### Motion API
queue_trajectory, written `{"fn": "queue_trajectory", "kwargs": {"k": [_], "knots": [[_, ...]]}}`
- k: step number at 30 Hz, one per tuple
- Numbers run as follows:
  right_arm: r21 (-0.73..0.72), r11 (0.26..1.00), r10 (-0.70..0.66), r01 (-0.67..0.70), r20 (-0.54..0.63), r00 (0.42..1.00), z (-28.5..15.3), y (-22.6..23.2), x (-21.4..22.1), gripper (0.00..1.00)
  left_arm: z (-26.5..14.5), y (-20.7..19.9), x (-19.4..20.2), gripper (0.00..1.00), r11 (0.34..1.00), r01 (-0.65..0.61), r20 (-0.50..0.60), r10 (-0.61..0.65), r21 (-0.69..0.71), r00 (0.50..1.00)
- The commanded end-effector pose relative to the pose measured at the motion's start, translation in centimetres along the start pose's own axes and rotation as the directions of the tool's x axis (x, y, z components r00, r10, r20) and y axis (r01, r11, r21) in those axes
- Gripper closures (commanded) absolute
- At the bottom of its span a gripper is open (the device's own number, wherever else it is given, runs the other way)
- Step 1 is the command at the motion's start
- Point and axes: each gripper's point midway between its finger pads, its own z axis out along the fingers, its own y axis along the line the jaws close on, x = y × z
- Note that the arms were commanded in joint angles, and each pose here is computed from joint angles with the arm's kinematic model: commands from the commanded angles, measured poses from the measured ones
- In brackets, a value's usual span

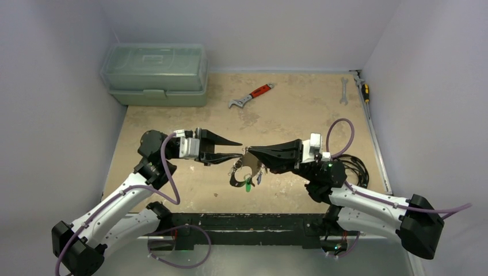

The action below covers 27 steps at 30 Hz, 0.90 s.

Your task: Put the keys on the keyring

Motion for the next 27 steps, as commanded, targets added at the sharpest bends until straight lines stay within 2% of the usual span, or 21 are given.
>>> {"fn": "queue_trajectory", "kwargs": {"k": [1,14,17,21,27], "knots": [[-0.041,0.999,-0.018,0.022,0.091,0.996,1.3,0.8,-3.1,1.00,0.0,-0.3,-0.6,0.70,1.000,-0.019,0.022,0.019,0.021,1.000],[-0.038,0.999,-0.008,0.011,0.069,0.998,1.4,0.5,-2.1,1.00,0.1,-0.2,-0.3,0.73,1.000,-0.008,0.010,0.008,0.021,1.000],[-0.040,0.999,-0.006,0.008,0.066,0.998,1.4,0.5,-2.0,1.00,0.1,-0.2,-0.2,0.82,1.000,-0.008,0.008,0.008,0.020,1.000],[-0.044,0.999,-0.004,0.007,0.068,0.998,1.4,0.6,-2.1,1.00,0.1,0.1,0.0,0.99,1.000,-0.007,-0.004,0.007,0.011,1.000],[-0.033,0.999,-0.012,0.016,0.100,0.995,1.4,0.6,-3.2,1.00,0.1,0.3,0.3,1.00,1.000,0.001,-0.012,-0.001,0.001,1.000]]}}
